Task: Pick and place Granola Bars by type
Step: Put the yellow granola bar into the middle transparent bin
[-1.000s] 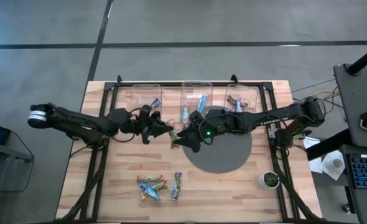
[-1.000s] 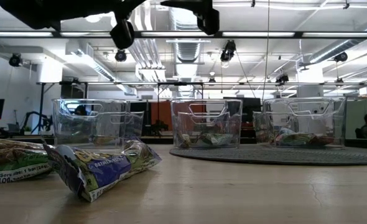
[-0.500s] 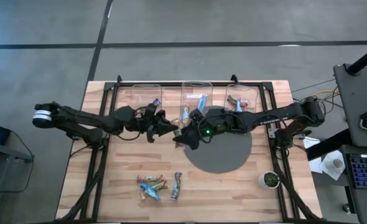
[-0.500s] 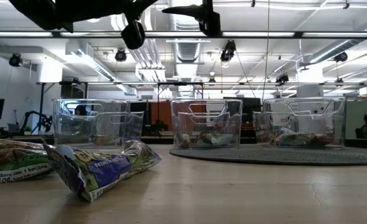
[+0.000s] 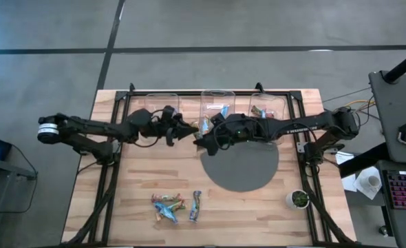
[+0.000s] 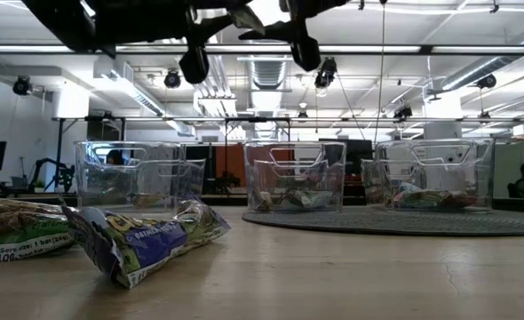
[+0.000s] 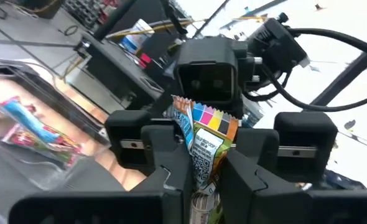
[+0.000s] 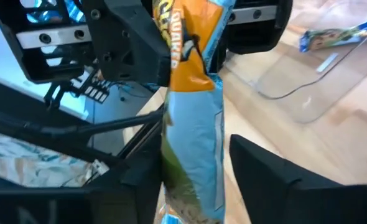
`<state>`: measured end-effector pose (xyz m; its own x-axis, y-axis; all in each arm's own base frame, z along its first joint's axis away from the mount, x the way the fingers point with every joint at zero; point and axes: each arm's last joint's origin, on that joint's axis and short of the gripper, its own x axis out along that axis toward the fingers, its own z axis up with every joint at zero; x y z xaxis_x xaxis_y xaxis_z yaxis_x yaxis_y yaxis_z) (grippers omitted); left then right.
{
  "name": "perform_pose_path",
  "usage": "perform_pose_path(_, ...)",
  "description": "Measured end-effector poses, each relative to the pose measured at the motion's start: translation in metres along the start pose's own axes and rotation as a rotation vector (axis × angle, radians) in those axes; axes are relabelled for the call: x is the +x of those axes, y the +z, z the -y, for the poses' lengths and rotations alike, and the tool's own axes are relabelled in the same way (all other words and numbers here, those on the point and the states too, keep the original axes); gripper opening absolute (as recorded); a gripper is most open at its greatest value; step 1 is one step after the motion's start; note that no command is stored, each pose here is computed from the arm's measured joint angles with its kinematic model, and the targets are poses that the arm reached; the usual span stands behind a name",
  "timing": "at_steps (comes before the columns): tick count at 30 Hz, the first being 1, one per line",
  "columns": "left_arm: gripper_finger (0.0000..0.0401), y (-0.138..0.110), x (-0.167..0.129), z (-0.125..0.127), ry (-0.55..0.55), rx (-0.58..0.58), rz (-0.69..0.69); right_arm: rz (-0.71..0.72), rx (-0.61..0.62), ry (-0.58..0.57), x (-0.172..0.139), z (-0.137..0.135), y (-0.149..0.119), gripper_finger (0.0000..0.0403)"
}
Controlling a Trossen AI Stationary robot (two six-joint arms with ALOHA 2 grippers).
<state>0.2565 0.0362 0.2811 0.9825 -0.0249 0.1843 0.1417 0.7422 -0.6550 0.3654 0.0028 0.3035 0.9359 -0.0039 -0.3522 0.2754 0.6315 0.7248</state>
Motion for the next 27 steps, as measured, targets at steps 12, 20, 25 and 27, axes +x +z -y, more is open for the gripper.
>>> perform_pose_path(12,0.0060,-0.002,-0.001,-0.010,0.118,-0.029,-0.016,0.010,0.001,-0.012,0.000,0.005,0.006,0.0091)
perform_pose_path(20,0.0155,0.003,0.003,-0.010,0.215,0.005,0.014,0.040,0.003,-0.066,-0.001,0.009,0.008,0.0085)
perform_pose_path(25,0.0189,0.005,0.001,-0.012,0.292,0.022,0.044,0.074,0.043,-0.155,-0.002,0.015,0.008,0.0085)
perform_pose_path(27,0.0192,0.004,-0.001,-0.016,0.332,0.019,0.021,0.092,0.070,-0.205,-0.003,0.019,0.009,0.0083)
